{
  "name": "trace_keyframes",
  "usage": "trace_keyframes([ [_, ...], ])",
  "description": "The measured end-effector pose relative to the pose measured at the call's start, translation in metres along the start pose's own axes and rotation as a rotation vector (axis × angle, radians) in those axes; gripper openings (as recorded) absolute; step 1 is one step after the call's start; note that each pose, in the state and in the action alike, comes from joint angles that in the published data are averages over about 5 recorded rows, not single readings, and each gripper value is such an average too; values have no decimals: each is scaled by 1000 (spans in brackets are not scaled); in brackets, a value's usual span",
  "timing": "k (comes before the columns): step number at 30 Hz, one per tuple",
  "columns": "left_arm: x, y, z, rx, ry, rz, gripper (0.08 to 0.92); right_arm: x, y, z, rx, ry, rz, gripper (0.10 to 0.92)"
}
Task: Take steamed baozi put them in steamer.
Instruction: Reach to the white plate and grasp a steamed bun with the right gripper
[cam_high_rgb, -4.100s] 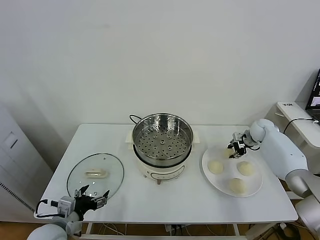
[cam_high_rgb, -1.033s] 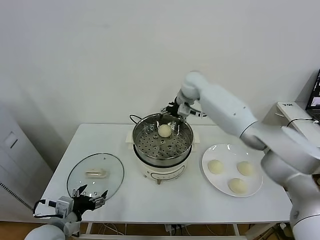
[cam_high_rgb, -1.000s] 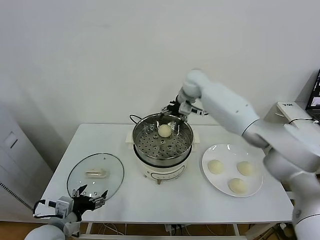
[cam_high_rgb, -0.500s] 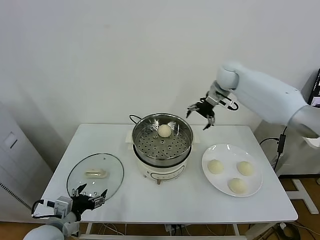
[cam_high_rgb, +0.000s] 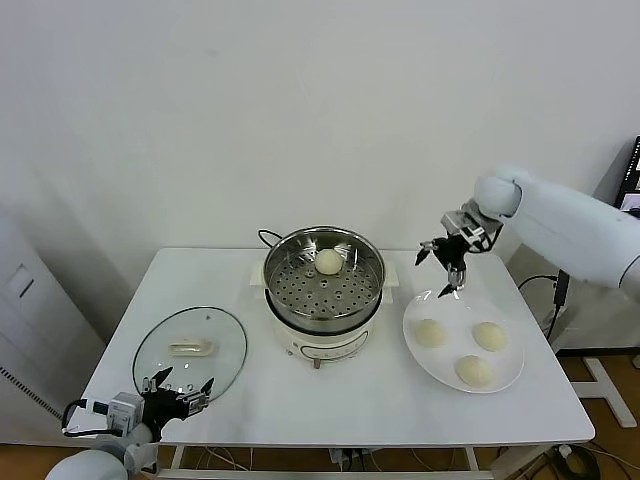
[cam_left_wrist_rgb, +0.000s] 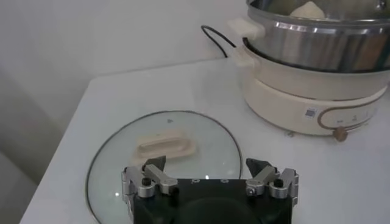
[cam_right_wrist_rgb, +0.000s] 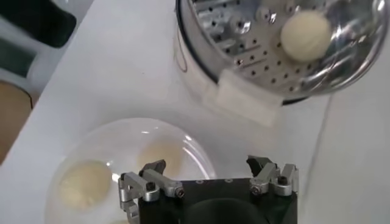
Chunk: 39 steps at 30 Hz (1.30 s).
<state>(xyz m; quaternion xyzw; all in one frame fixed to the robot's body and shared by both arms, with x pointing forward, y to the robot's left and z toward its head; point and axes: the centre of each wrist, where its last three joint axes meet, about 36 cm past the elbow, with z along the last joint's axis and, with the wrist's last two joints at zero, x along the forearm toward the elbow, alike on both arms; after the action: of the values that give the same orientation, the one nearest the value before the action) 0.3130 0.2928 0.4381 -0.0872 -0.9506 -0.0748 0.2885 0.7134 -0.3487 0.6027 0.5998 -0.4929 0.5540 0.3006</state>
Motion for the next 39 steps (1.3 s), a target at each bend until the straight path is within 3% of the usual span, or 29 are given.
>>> trace_keyframes([
  [13,0,-1,0,0,2,5,823,-76,32,28,-147,0,-36,823],
  [27,0,-2,2,2,4,8,823,-123,51,43,-208,13,-48,813],
  [32,0,-2,3,2,5,9,823,-136,55,44,-226,15,-45,733],
  [39,1,-3,2,1,3,9,823,-142,56,44,-233,13,-42,544],
])
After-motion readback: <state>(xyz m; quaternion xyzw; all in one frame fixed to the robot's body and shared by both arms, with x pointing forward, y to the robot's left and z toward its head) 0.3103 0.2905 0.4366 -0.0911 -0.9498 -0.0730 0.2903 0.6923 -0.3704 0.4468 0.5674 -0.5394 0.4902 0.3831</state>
